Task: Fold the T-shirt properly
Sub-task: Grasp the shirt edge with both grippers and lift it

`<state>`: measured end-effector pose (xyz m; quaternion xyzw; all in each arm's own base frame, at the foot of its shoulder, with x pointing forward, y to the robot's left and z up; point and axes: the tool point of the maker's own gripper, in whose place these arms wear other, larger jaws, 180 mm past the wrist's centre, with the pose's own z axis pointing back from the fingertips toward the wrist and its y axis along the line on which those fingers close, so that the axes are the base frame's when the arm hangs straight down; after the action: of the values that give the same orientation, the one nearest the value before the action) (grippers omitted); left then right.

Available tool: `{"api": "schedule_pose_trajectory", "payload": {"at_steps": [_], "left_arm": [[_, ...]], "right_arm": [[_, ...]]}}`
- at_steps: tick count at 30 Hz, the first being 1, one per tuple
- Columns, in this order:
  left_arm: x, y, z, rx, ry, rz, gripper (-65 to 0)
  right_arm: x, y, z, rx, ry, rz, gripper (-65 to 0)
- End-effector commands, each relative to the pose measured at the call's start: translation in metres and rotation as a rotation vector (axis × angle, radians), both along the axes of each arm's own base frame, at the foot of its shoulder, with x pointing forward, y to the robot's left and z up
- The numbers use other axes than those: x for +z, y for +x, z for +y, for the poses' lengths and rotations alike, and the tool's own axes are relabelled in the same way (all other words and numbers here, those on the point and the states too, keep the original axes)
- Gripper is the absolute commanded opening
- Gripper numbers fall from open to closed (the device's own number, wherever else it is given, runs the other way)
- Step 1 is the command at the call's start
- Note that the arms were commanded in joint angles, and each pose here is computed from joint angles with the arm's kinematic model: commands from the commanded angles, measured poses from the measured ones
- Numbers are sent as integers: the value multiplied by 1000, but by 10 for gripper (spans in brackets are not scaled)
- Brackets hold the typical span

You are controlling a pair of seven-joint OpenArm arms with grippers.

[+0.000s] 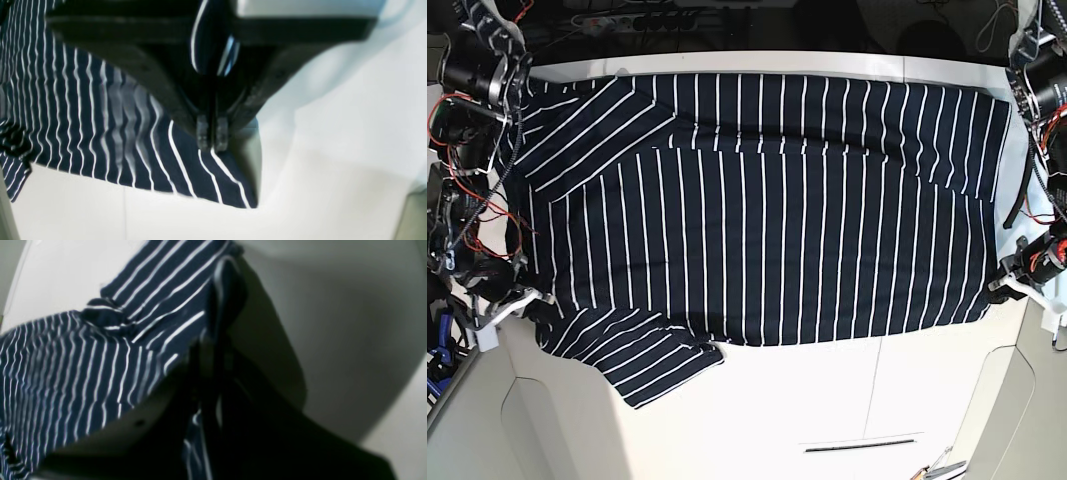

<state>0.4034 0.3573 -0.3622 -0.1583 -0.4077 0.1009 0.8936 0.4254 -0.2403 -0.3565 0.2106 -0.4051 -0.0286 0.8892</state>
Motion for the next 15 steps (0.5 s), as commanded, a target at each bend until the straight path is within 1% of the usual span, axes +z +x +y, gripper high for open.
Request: {"api": "schedule_pose_trajectory", "payload": {"at_steps": [1, 4, 8, 11, 15], "left_arm": [[25, 10, 9, -3, 10, -60, -650], [23, 4, 6, -17, -32, -25, -650], [27, -3, 2, -25, -109, -19, -650], [28, -13, 6, -38, -102, -1, -650], [29, -31, 8, -74, -49, 4, -650]], "right_arm": [[28, 10, -13, -11, -13, -82, -650], [31, -2, -21, 1, -36, -83, -650], [33, -17, -22, 17, -57, -97, -650], [33, -28, -22, 32, -85, -98, -650], [27, -44, -21, 52, -116, -80, -650]]}}
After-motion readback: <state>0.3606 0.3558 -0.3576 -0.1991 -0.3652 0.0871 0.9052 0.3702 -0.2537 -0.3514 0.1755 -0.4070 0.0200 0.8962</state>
